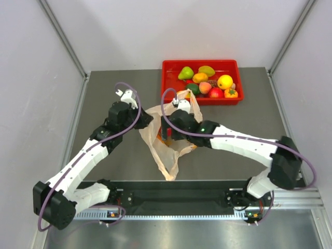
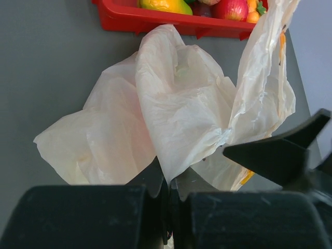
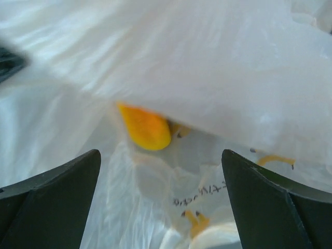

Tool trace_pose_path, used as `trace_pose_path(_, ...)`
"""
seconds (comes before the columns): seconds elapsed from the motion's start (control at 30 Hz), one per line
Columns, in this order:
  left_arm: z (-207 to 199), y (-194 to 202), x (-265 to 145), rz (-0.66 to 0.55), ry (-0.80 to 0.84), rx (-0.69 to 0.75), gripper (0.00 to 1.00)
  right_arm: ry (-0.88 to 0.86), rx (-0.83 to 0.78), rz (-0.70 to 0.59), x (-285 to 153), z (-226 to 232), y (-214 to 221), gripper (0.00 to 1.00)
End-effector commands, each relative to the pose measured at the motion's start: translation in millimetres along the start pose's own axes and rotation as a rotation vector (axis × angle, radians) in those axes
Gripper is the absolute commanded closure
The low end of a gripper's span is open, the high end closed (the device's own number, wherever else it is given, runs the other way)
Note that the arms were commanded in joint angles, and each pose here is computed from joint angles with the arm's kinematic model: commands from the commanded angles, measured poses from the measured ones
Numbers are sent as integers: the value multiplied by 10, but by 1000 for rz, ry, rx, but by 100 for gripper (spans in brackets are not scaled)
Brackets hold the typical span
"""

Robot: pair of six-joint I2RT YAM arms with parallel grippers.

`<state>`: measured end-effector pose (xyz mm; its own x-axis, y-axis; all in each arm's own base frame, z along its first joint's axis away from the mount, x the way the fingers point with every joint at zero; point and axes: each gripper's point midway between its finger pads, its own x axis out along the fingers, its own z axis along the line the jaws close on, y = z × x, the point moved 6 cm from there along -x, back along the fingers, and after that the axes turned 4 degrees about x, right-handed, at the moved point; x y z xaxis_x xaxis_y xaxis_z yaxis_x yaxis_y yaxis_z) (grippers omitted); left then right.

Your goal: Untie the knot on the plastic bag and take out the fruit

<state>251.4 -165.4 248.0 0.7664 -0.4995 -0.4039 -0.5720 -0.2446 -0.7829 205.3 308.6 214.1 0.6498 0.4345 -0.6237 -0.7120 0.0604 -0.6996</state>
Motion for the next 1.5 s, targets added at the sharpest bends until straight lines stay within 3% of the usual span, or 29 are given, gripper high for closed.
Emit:
trace_pose_path(0.0, -41, -183, -49, -58, -16, 9, 100, 95, 155, -154, 298, 133, -203, 0)
trace_pose_path(0.5, 111, 12, -220, -34, -62, -18, 100, 255, 256, -157, 1318, 77, -65, 0)
trace_pose_path(0.73, 118, 133, -303, -18, -38, -40, 100, 372, 234, -163, 1488, -121, -160, 0)
trace_pose_path(0.9, 148, 210, -349, -17, -39, -61, 100, 319, 187, -117, 1593, -213, -96, 2)
trace_pose_path(1.0, 182, 259, -376, -18, -50, -66, 100, 255, 165, -67, 1616, -306, -25, 14)
trace_pose_path(1.23, 223, 290, -393, -30, -70, -73, 100, 63, 49, 31, 1380, -389, 114, 63)
trace_pose_path(1.33, 218, 280, -376, -37, -66, -80, 100, -26, 14, 36, 1113, -379, 138, 76)
trace_pose_path(1.47, 185, 250, -320, -45, -46, -88, 100, -110, -29, 45, 785, -359, 115, 82)
